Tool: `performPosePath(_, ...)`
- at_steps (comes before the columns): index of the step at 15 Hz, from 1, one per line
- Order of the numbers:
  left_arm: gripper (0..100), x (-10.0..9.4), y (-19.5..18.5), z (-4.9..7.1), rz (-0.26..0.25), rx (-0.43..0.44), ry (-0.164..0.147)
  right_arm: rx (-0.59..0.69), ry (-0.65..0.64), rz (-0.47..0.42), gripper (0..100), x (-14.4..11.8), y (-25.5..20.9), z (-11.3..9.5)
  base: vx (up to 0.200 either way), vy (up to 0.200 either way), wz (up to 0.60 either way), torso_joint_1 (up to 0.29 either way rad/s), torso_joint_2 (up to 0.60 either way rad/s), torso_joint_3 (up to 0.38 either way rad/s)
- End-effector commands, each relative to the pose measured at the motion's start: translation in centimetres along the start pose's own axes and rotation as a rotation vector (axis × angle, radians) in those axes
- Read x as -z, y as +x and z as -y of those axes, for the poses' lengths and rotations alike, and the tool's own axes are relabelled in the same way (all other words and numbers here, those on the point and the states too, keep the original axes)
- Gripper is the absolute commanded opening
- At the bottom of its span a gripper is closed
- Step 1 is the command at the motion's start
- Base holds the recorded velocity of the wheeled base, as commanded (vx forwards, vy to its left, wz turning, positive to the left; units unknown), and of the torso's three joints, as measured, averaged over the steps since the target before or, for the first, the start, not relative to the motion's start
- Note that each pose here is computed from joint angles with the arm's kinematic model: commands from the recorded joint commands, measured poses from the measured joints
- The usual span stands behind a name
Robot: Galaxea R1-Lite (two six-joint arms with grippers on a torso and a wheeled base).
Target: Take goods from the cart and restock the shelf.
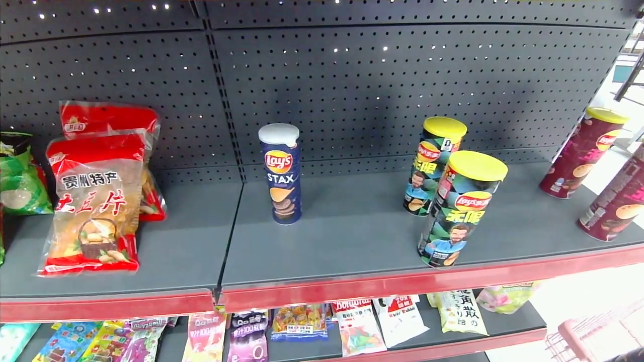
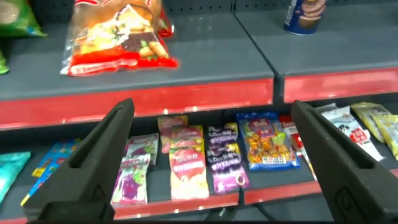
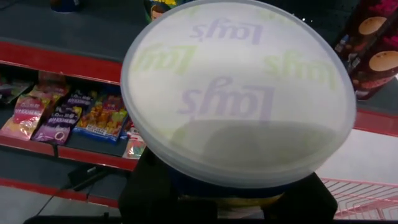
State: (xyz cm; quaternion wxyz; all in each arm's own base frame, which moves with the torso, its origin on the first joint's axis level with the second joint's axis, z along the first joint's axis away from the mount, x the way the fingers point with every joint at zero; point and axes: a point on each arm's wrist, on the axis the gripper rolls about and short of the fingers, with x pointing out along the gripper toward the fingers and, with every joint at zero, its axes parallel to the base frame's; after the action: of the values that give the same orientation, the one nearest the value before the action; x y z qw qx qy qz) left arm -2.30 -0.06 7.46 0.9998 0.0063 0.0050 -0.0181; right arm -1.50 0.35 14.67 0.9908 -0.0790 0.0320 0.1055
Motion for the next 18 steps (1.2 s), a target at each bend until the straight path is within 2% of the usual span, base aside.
performPosePath(1, 100, 0.0, 0.0, 0.0, -0.001, -0.001, -0.001, 0.001, -0.001, 0.003, 0, 0.0, -0.1, 0.0, 0.000, 0.000, 0.00, 0.000, 0.00, 0.000)
performPosePath(6, 100, 0.0, 0.0, 0.0, 0.001, 0.002, 0.001, 0.006, -0.010, 0.054, 0, 1.1, -0.9, -0.3, 0.000, 0.000, 0.00, 0.000, 0.00, 0.000)
performPosePath(8, 100, -0.1, 0.2, 0.0, -0.034, 0.000, 0.000, 0.020, -0.010, 0.052, 0, 1.6, -1.0, -0.5, 0.000, 0.000, 0.00, 0.000, 0.00, 0.000)
performPosePath(10, 100, -1.0, 0.2, 0.0, -0.026, 0.018, 0.014, 0.004, -0.001, 0.036, 0, 2.3, -0.7, -0.5, 0.000, 0.000, 0.00, 0.000, 0.00, 0.000)
performPosePath(11, 100, -5.8, 0.7, -0.1, -0.026, 0.021, -0.009, 0.002, 0.000, 0.029, 0, 2.5, -0.7, -0.5, 0.000, 0.000, 0.00, 0.000, 0.00, 0.000)
performPosePath(12, 100, -10.9, 2.7, -0.2, -0.054, 0.020, -0.115, 0.000, 0.001, 0.026, 0, 2.8, -0.7, -0.6, 0.000, 0.000, 0.00, 0.000, 0.00, 0.000)
performPosePath(13, 100, -14.3, 5.1, -0.2, -0.081, 0.032, -0.135, -0.002, 0.001, 0.023, 0, 3.0, -0.6, -0.6, 0.000, 0.000, 0.00, 0.000, 0.00, 0.000)
performPosePath(14, 100, -15.2, 7.0, -0.2, -0.127, 0.057, -0.109, -0.005, 0.003, 0.016, 0, 3.1, -0.6, -0.6, 0.000, 0.000, 0.00, 0.000, 0.00, 0.000)
performPosePath(15, 100, -15.8, 8.6, 0.0, -0.162, 0.118, -0.061, -0.006, 0.004, 0.010, 0, 3.3, -0.5, -0.6, 0.000, 0.000, 0.00, 0.000, 0.00, 0.000)
performPosePath(16, 100, -15.4, 10.8, 0.5, -0.220, 0.216, -0.026, -0.013, 0.006, 0.004, 0, 3.5, -0.4, -0.7, 0.000, 0.000, 0.00, 0.000, 0.00, 0.000)
performPosePath(18, 100, -15.5, 13.9, 1.7, -0.252, 0.472, -0.043, -0.030, 0.006, 0.007, 0, 3.4, -0.4, -0.7, 0.000, 0.000, 0.00, 0.000, 0.00, 0.000)
